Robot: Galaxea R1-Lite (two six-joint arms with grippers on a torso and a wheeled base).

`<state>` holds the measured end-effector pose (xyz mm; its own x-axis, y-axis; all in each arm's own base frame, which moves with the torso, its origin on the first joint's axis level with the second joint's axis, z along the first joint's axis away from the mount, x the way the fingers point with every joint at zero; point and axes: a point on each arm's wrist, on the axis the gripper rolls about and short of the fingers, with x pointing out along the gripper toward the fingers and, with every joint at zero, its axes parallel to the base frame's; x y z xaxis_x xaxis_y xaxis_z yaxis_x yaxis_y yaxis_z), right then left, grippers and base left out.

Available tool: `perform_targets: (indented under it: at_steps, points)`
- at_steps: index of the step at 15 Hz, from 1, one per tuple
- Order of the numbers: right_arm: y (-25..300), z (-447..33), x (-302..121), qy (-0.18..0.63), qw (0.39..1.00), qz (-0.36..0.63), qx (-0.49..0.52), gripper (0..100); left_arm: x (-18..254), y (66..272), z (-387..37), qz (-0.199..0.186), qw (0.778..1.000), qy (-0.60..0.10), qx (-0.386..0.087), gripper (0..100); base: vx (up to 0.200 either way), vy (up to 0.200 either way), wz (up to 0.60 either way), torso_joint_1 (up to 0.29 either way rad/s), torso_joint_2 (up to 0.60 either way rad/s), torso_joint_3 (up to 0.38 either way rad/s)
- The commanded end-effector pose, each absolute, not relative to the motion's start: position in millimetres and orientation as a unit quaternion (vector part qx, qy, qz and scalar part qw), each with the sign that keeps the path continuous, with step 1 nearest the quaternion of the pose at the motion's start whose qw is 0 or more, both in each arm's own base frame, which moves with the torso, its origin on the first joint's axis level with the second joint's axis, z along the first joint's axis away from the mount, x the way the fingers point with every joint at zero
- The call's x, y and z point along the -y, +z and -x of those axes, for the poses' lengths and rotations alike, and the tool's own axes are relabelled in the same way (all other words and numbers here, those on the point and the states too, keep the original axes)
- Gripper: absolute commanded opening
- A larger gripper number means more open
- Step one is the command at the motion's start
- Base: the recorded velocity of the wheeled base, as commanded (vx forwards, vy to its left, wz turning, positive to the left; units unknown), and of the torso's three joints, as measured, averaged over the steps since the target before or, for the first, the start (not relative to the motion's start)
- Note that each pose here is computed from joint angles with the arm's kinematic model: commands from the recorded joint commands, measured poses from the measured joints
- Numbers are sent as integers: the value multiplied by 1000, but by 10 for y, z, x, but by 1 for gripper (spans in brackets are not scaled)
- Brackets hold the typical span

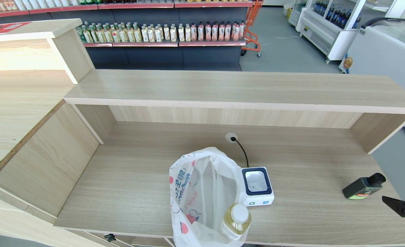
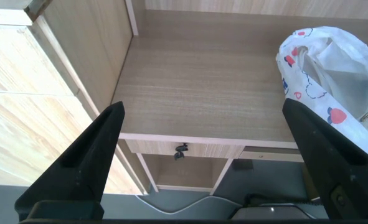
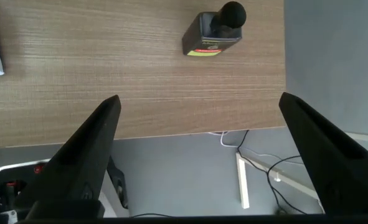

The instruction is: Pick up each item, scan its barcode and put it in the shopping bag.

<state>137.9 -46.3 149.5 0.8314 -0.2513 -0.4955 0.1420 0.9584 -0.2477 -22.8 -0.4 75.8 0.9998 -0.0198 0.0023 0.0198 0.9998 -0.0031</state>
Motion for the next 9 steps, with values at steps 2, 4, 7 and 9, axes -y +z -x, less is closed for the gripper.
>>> perform_targets:
  at_steps: [2,4,7,9]
  points:
    - [1502,-1346,457,-106,952,102,-268,100,4,758,228,3,1000,-10,2,100,0,0,0,0,0,0]
    - [1501,-1329,484,-115,949,114,-271,100,4,758,228,2,1000,-9,2,100,0,-100,0,1,-1,1]
    - [1430,-1290,500,-114,942,127,-287,100,4,758,228,1,1000,-9,2,100,0,-200,0,1,7,2]
    - [1403,-1279,493,-110,942,128,-291,100,4,758,228,2,1000,-10,2,100,0,-200,0,10,0,-2]
